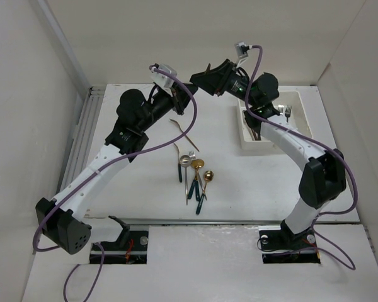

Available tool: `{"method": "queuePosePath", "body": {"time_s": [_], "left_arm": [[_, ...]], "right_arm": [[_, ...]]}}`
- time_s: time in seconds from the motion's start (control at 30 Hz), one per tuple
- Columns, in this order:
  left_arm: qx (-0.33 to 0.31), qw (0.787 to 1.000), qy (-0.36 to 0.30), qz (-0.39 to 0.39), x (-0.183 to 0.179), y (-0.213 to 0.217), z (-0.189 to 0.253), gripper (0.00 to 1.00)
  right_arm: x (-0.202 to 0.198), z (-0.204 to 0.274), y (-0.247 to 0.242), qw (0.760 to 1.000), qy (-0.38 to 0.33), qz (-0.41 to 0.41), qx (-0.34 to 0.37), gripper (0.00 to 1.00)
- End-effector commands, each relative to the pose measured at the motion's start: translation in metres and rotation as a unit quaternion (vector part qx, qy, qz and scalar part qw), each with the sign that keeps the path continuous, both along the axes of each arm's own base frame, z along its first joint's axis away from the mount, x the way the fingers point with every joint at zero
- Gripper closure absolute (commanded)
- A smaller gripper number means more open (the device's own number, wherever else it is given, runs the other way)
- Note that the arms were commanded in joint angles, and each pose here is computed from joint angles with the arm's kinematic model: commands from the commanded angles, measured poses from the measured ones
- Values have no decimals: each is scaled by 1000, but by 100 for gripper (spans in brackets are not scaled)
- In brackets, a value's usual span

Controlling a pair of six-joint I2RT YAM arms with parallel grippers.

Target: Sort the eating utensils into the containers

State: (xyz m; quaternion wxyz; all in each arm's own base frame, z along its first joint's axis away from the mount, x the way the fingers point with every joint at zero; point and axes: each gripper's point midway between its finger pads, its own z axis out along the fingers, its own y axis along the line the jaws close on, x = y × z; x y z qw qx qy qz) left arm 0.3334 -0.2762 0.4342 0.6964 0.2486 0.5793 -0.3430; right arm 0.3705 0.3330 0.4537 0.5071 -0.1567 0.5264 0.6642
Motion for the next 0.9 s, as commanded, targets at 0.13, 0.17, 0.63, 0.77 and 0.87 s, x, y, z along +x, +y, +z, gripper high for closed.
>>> {"method": "queuePosePath", "body": {"time_s": [0.13,0.17,0.63,0.77,0.87], "left_arm": [[-29,999,-33,0,-9,5,26,100],[-32,999,-30,-1,-10,5,26,100],[12,1000,-7,-8,-12,3,2,0],[23,998,-11,56,-5,26,-1,0],[38,992,4,124,9,46,-16,0]], "right_arm": [[-11,21,1,999,-30,4,20,46],[-14,25,-1,999,-34,4,22,51],[24,10,-50,996,-25,-80,-39,100],[86,-35,-149,951,13,-251,-180,100],[106,-63,-233,898,48,-348,-266,100]]}}
